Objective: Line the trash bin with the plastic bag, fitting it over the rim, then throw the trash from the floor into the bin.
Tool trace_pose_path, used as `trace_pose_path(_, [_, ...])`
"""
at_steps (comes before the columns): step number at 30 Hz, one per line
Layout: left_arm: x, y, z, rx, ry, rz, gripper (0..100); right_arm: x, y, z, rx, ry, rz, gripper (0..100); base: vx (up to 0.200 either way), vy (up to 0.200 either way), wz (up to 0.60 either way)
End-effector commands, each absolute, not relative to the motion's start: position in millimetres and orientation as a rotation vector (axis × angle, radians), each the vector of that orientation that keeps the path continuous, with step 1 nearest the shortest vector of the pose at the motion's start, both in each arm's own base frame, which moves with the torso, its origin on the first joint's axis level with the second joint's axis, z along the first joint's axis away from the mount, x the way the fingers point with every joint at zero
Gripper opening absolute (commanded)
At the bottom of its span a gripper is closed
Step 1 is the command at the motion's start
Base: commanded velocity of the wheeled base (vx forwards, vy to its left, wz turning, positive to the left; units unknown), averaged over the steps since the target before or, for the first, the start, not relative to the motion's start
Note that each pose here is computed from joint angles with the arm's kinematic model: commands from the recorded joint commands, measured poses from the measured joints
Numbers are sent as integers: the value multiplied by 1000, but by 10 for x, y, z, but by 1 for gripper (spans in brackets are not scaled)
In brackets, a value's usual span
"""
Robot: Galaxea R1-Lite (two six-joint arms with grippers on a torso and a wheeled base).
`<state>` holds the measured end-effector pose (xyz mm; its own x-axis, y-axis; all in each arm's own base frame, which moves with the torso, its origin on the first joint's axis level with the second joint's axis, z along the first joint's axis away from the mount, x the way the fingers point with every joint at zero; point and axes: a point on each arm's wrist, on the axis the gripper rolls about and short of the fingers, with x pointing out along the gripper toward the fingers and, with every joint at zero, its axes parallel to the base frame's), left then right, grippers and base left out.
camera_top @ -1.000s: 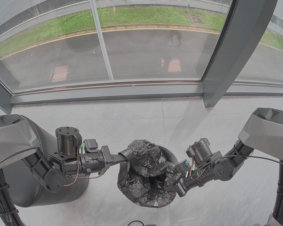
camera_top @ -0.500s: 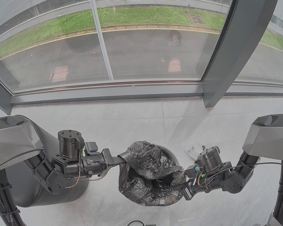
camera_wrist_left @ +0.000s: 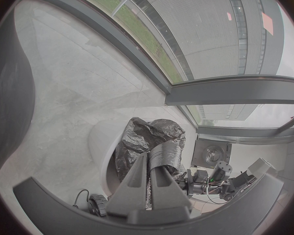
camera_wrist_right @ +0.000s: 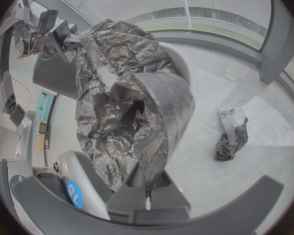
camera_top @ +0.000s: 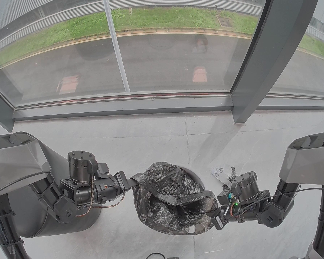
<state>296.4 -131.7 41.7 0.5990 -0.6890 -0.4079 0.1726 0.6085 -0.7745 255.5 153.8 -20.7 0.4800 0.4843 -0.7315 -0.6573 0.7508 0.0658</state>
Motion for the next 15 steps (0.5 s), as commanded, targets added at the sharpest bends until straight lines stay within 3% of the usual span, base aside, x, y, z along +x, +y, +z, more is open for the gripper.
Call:
trace_pose_path(1, [2960, -1312, 384, -749, 776, -541, 0, 2553, 1534, -207, -243, 794, 688, 0, 0, 0, 0])
trace_pose_path(15, [2979, -1300, 265, -657, 757, -493, 0, 2548, 1522, -209, -224, 742, 646, 0, 0, 0, 0])
